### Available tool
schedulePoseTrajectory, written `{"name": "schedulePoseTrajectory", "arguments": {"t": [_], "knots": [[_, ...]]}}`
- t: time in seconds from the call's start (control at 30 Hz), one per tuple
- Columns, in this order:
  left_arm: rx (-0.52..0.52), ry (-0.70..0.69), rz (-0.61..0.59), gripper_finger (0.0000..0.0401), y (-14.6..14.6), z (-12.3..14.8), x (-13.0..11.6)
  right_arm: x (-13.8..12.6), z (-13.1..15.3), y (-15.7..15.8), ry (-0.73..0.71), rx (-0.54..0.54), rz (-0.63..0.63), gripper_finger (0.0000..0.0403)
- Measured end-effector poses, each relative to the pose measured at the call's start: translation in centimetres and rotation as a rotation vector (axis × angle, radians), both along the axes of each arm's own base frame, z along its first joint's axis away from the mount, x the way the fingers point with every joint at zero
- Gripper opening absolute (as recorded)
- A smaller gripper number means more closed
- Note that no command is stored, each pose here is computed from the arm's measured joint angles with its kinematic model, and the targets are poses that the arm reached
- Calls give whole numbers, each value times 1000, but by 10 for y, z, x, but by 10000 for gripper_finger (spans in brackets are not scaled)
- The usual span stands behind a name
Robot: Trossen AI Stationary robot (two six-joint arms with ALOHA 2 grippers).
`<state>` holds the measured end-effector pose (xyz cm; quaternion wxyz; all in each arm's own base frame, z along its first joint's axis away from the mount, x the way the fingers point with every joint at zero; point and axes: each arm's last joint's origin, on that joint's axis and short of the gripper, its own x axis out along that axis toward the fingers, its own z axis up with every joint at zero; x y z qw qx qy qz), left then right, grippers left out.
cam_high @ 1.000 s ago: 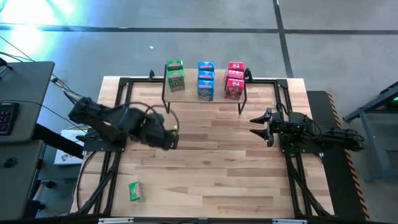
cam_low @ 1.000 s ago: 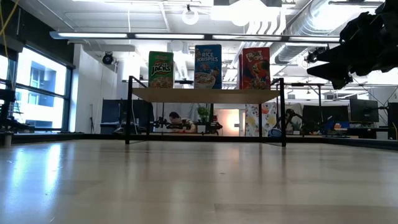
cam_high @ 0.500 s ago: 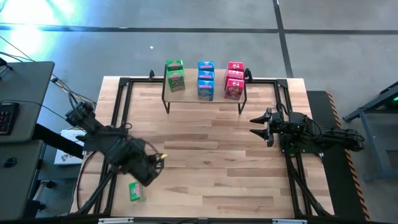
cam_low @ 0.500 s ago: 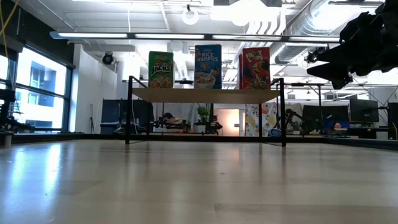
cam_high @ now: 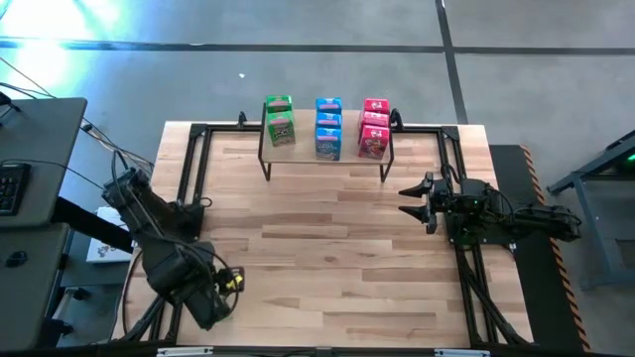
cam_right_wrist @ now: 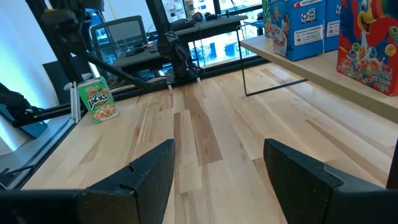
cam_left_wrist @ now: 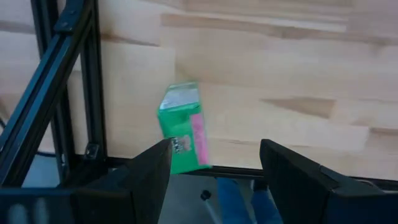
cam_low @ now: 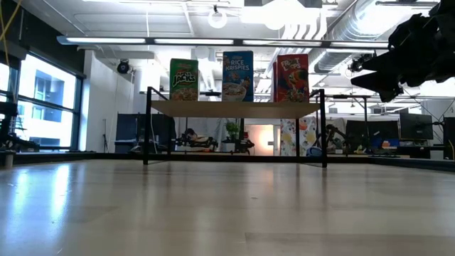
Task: Stack cereal on shelf
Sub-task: Put the green cereal box on the shelf
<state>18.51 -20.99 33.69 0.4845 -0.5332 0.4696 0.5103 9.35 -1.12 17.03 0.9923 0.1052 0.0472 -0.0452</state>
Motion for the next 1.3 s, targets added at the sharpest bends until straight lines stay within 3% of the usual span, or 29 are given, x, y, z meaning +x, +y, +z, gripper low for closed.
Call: {"name": "schedulePoseTrajectory", "arguments": {"t": [0.27, 0.73, 1.03, 1.3], "knots": [[-26, 110, 11, 236, -19, -17, 1, 0, 0, 0, 0, 0, 0, 239], [-4, 130, 51, 239, -44, -50, 20, 0, 0, 0, 0, 0, 0, 239], [-53, 215, 76, 292, -52, -57, 19, 0, 0, 0, 0, 0, 0, 239], [-14, 265, 65, 315, -61, -75, 22, 0, 0, 0, 0, 0, 0, 239]]}}
